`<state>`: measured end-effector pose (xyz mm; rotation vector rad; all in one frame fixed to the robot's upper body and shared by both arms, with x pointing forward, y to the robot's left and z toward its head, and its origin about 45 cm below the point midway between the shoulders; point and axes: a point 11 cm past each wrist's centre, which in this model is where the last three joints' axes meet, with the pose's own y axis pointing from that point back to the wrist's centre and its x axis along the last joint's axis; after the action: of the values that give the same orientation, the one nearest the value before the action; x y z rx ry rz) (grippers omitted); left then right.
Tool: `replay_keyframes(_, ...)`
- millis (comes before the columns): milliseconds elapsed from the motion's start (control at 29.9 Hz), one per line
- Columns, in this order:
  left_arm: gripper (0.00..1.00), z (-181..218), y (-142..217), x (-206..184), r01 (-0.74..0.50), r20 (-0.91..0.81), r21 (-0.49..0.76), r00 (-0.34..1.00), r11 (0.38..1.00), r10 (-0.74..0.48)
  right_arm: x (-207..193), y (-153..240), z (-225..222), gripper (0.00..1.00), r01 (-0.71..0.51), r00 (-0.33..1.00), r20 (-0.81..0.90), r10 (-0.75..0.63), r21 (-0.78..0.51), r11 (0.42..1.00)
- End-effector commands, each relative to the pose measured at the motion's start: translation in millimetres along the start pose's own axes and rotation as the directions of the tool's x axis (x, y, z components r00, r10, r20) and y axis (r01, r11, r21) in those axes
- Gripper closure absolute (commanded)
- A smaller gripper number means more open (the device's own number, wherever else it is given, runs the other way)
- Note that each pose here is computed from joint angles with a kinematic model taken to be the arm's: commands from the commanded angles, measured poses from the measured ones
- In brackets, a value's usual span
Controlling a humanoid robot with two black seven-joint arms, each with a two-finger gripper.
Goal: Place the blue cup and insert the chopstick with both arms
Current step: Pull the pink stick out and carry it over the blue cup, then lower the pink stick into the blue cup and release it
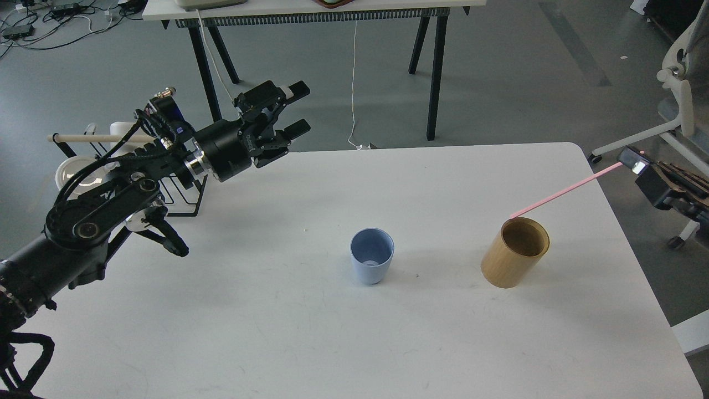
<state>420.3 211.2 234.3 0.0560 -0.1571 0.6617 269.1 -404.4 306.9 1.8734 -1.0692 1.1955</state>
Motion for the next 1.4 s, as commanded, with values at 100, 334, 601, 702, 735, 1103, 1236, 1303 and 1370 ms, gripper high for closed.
replay_keyframes(100,0.06,-5.9,5.7,0.4,-0.007,-0.006,0.014,1.0,1.0,0.007,23.2,-17.5,-19.8,1.0,-0.066,0.998,0.011,0.066,0.071,0.995)
replay_keyframes(334,0.05,-20.2,17.2,6.8,-0.041,-0.018,0.052,0.999,0.998,0.042,-0.7,-81.8,-65.3,1.0,0.043,0.982,0.165,-0.092,0.281,0.959)
replay_keyframes(601,0.04,-28.0,29.8,18.0,-0.103,-0.072,0.057,0.992,0.993,0.107,-30.7,-139.0,-83.8,1.0,0.195,0.972,0.054,-0.229,0.363,0.911)
replay_keyframes(702,0.04,-31.7,34.5,18.3,-0.11,-0.076,0.066,0.99,0.992,0.115,-42.0,-153.5,-84.8,1.0,0.241,0.965,0.012,-0.263,0.363,0.9)
replay_keyframes(735,0.04,-32.2,34.9,18.1,-0.11,-0.078,0.066,0.99,0.992,0.116,-45.3,-158.1,-86.5,1.0,0.249,0.963,0.005,-0.27,0.366,0.896)
replay_keyframes(1103,0.03,-38.8,41.7,17.6,-0.127,-0.094,0.074,0.987,0.989,0.133,-76.5,-179.9,-100.0,1.0,0.297,0.948,-0.016,-0.316,0.396,0.869)
replay_keyframes(1236,0.03,-39.4,42.0,18.4,-0.131,-0.096,0.074,0.986,0.989,0.138,-84.9,-183.0,-105.8,1.0,0.307,0.944,-0.014,-0.331,0.409,0.859)
replay_keyframes(1303,0.03,-41.2,43.2,19.6,-0.136,-0.096,0.08,0.985,0.987,0.144,-86.3,-183.9,-102.5,0.99,0.309,0.943,-0.015,-0.331,0.4,0.863)
replay_keyframes(1370,0.02,-41.5,43.5,19.9,-0.137,-0.096,0.081,0.985,0.987,0.145,-87.3,-183.6,-99.3,0.99,0.311,0.943,-0.014,-0.332,0.392,0.866)
